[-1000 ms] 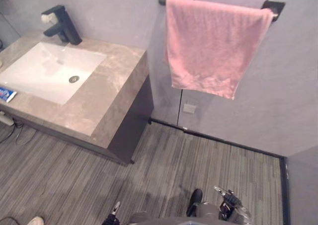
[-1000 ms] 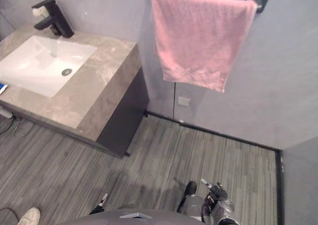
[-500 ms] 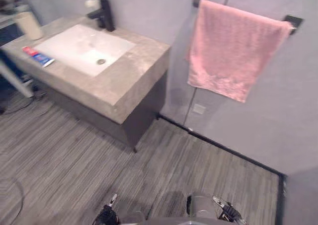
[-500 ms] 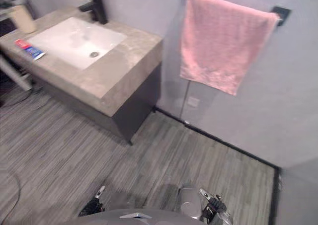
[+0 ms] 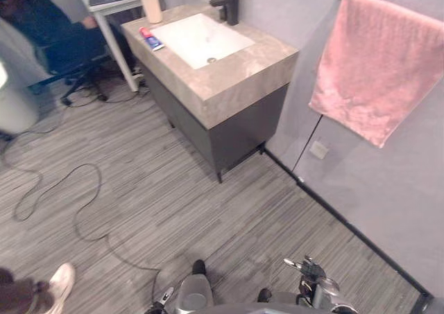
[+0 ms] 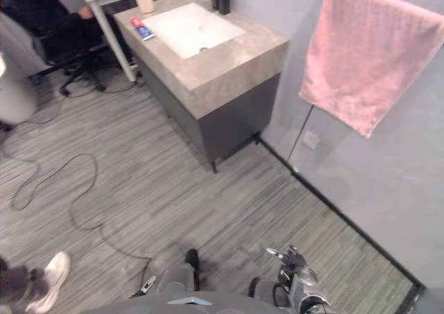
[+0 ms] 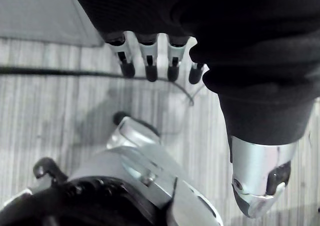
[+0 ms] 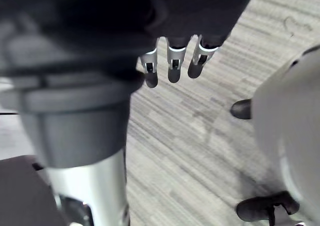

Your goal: Organize washtable

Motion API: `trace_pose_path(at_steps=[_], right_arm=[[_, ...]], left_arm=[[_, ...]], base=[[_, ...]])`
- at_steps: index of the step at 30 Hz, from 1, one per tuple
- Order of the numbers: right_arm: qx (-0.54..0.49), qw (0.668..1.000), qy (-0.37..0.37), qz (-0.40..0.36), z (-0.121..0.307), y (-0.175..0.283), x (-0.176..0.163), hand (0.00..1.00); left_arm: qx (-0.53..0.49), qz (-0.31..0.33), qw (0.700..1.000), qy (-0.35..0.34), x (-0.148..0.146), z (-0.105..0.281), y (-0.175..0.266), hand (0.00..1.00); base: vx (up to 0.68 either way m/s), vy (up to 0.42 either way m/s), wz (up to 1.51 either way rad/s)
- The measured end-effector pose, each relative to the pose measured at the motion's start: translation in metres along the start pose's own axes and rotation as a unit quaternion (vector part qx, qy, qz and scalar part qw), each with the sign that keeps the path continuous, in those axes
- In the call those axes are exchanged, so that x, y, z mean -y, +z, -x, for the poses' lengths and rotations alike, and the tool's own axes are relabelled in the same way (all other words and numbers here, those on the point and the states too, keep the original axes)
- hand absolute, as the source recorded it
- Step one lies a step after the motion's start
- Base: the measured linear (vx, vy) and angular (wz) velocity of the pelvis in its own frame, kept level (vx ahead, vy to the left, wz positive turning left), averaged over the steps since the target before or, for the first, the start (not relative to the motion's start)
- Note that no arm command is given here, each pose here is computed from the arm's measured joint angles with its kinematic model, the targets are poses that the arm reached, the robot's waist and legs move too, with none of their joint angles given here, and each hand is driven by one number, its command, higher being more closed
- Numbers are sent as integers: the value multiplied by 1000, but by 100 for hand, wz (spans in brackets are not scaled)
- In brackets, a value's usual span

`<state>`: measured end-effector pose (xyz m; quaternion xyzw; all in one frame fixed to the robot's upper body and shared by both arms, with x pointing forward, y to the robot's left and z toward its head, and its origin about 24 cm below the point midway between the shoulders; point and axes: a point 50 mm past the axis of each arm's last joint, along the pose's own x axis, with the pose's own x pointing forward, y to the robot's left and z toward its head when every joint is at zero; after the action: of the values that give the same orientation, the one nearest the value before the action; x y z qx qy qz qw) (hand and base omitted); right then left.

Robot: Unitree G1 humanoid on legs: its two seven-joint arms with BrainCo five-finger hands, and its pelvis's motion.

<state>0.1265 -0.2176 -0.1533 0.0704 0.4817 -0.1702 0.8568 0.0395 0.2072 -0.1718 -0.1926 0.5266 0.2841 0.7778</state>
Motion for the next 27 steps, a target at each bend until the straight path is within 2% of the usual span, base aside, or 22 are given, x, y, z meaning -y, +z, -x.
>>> trace_pose_path(at_steps=[5, 6, 8, 11, 17, 24, 27], right_arm=[[-26, 997, -48, -55, 7, -22, 25, 0], [-32, 994, -64, -85, 8, -26, 28, 0], [-56, 991, -63, -102, 12, -43, 21, 0], [-68, 987, -82, -122, 14, -50, 28, 0], [-66, 990, -71, -106, 14, -49, 23, 0], [-73, 991, -59, -99, 15, -55, 19, 0], [-78, 990, -61, -102, 17, -60, 23, 0]], left_arm=[[-3, -6, 1000, -2, 0, 1, -3, 0], [8, -19, 1000, -10, 4, -1, 5, 0], [29, -48, 998, -1, -6, -3, 22, 0], [38, -81, 996, -16, 3, -5, 30, 0], [16, -128, 992, -11, -7, -2, 15, 0], [7, -92, 996, 12, -22, 0, 10, 0], [-6, -96, 995, 8, -20, 0, 5, 0]], base=[[-150, 179, 91], [-57, 253, 119], [-124, 187, 136], [-143, 255, 80], [-105, 116, -5], [3, -78, 24], [22, -130, 21]])
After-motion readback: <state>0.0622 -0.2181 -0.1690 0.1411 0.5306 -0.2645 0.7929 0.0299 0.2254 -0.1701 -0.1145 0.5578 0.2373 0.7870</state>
